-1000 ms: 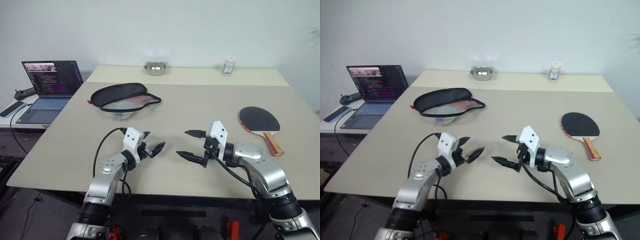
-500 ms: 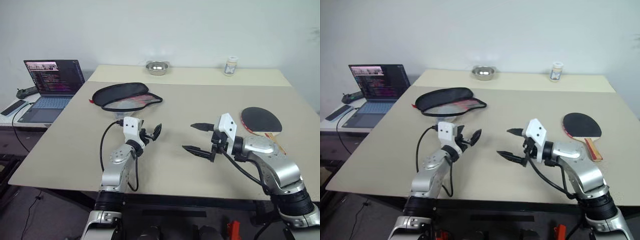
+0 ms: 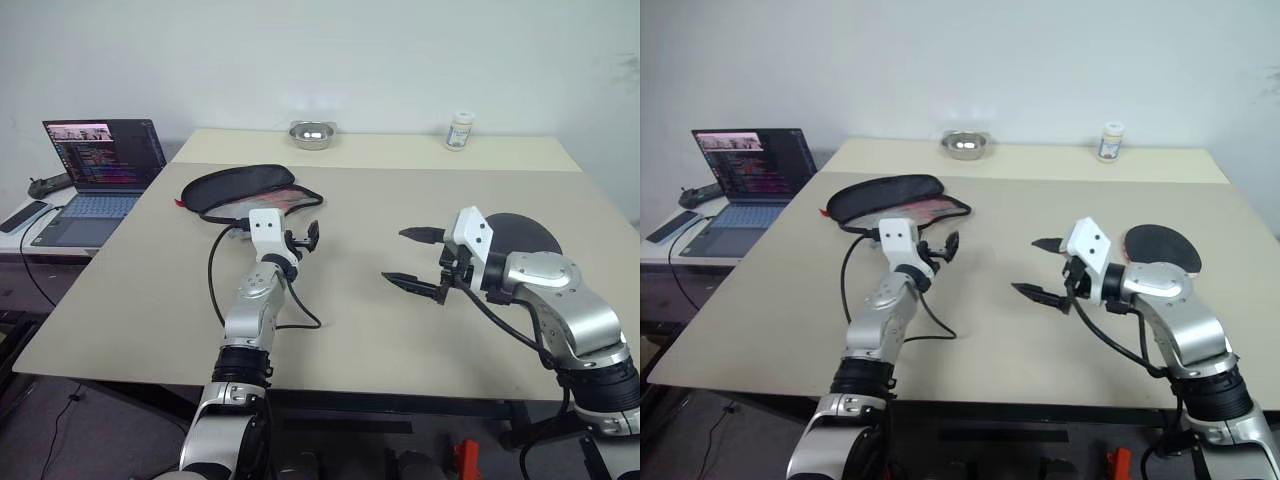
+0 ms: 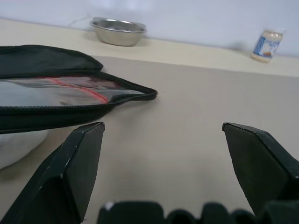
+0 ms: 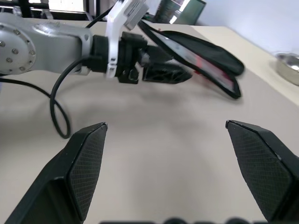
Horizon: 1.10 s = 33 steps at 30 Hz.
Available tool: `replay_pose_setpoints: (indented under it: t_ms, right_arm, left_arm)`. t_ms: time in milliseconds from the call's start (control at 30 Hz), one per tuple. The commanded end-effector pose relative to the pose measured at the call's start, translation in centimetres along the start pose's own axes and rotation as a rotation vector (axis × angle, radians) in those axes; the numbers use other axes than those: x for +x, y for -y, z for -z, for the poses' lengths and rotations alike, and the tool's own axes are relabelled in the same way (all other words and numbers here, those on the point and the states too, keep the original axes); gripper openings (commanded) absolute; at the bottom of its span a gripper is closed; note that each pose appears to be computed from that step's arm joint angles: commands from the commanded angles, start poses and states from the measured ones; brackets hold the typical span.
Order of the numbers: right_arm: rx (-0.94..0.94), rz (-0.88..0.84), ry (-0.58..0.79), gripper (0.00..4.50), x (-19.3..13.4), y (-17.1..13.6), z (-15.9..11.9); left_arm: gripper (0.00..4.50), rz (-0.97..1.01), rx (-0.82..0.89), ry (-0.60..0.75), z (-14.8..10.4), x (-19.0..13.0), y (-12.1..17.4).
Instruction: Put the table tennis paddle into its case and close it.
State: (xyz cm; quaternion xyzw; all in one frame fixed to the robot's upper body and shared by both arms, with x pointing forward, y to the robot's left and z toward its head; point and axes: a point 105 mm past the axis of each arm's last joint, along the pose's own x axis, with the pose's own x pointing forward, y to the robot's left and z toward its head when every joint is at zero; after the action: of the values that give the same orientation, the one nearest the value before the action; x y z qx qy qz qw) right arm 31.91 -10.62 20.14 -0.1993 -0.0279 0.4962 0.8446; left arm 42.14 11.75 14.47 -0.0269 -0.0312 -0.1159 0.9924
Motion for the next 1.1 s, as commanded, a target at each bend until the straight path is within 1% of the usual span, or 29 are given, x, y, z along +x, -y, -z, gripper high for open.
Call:
replay_pose_setpoints:
  t_ms: [33, 100, 167, 233, 267, 333, 400, 500, 600, 700, 800, 933, 1100]
  right_arm:
    - [-0.026, 0.005, 0.025, 4.49, -0.6, 0.2, -0.9]
    - [-0.023, 0.006, 0.020, 4.49, -0.7, 0.0, -0.8]
    - [-0.018, 0.011, 0.012, 4.49, -0.8, 0.0, -0.6]
    - [-0.013, 0.014, 0.008, 4.49, -1.0, 0.0, -0.5]
    - [-0.011, 0.015, 0.008, 4.49, -1.0, 0.0, -0.5]
    - [0.017, 0.024, 0.029, 4.49, -1.2, 0.2, -1.0]
    - [0.046, 0.029, 0.051, 4.49, -1.2, 0.4, -1.6]
    - [0.100, 0.022, 0.079, 4.49, -1.1, 0.5, -2.3]
    - [0.150, 0.013, 0.088, 4.49, -0.9, 0.5, -2.7]
    - [0.176, 0.012, 0.087, 4.49, -0.7, 0.5, -2.8]
    - [0.158, -0.017, 0.080, 4.49, -0.7, 0.1, -3.2]
    - [0.008, -0.098, 0.085, 4.49, -0.9, -1.1, -4.6]
    - [-0.020, -0.091, 0.089, 4.49, -0.8, -0.9, -4.9]
  left_arm:
    - [4.40, 0.173, 0.222, 0.095, -2.2, -0.7, 2.1]
    - [4.40, 0.221, 0.287, 0.102, -2.2, -1.2, 2.2]
    - [4.40, 0.276, 0.392, 0.125, -2.7, -2.0, 2.0]
    - [4.40, 0.304, 0.444, 0.133, -3.0, -2.4, 1.6]
    - [4.40, 0.280, 0.446, 0.134, -3.4, -2.4, 0.9]
    - [4.40, 0.198, 0.448, 0.147, -5.2, -1.7, -1.3]
    - [4.40, 0.139, 0.429, 0.139, -6.4, -1.0, -3.0]
    - [4.40, 0.107, 0.435, 0.123, -7.4, 0.1, -4.1]
    - [4.40, 0.113, 0.469, 0.100, -7.8, 1.0, -4.4]
    - [4.40, 0.126, 0.503, 0.065, -7.7, 1.6, -4.8]
    - [4.40, 0.111, 0.493, -0.031, -6.6, 1.9, -6.5]
    - [4.40, 0.117, 0.510, -0.125, -5.5, 1.8, -8.2]
    - [4.40, 0.122, 0.585, -0.190, -4.9, 2.0, -9.3]
